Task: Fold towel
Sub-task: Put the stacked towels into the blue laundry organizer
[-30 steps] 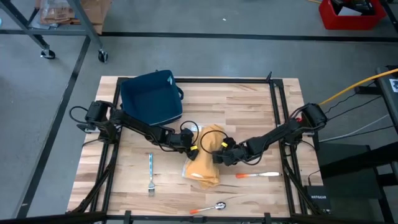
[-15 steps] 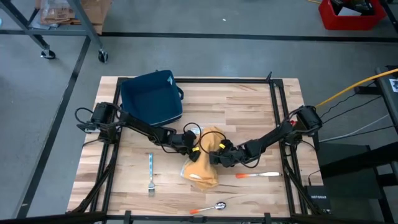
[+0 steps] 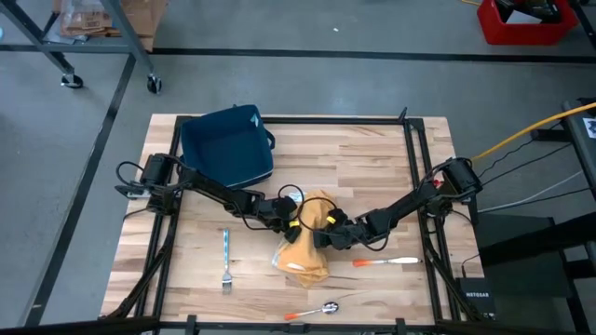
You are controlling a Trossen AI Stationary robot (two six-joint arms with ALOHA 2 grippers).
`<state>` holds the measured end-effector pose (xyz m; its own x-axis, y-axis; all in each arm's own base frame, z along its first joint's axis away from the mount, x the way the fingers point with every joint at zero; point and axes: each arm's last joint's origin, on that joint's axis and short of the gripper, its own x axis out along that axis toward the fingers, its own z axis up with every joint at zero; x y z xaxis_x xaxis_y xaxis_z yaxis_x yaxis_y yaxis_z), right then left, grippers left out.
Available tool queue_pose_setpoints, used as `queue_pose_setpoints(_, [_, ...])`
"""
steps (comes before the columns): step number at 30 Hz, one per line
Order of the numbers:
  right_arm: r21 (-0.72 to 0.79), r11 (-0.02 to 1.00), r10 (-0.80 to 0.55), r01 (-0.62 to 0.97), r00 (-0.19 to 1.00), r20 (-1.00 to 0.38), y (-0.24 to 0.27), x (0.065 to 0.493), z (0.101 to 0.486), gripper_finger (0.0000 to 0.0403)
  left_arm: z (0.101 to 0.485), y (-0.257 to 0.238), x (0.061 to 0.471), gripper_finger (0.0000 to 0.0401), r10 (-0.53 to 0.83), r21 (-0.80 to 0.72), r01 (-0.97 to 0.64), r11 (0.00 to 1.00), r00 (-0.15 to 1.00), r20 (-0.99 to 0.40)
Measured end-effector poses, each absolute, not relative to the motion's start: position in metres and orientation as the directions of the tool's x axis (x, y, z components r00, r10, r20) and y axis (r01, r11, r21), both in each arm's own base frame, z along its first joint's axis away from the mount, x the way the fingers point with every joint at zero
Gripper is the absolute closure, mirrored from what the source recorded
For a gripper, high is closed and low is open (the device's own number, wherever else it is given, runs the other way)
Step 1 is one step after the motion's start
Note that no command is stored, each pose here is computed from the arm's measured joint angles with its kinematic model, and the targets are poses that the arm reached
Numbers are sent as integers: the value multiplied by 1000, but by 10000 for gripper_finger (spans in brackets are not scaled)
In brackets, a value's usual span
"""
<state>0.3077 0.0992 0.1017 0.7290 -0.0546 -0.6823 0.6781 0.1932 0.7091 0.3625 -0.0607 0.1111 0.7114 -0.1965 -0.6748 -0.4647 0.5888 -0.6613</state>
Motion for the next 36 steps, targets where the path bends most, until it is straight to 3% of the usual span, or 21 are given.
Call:
queue_pose_setpoints(7, [713,235,-42,660,740,-671,100,309,103,221,112,-64,363,231,-234,-664,-407,627,714,-660])
queue_pose_setpoints(13, [735,316,0,600,774,-633,102,313,106,227,113,-67,364,273,-287,-678,-371,634,701,-653])
queue_pose_setpoints(22, [736,424,45,527,800,-599,105,319,112,310,114,-70,363,332,-350,-687,-318,653,678,-647])
queue_pose_setpoints(26, [728,457,44,511,804,-593,105,319,113,330,117,-70,362,335,-350,-672,-286,683,679,-645])
queue_pose_setpoints(36, [682,573,7,454,830,-558,105,321,116,325,133,-67,356,338,-316,-621,-269,736,674,-667])
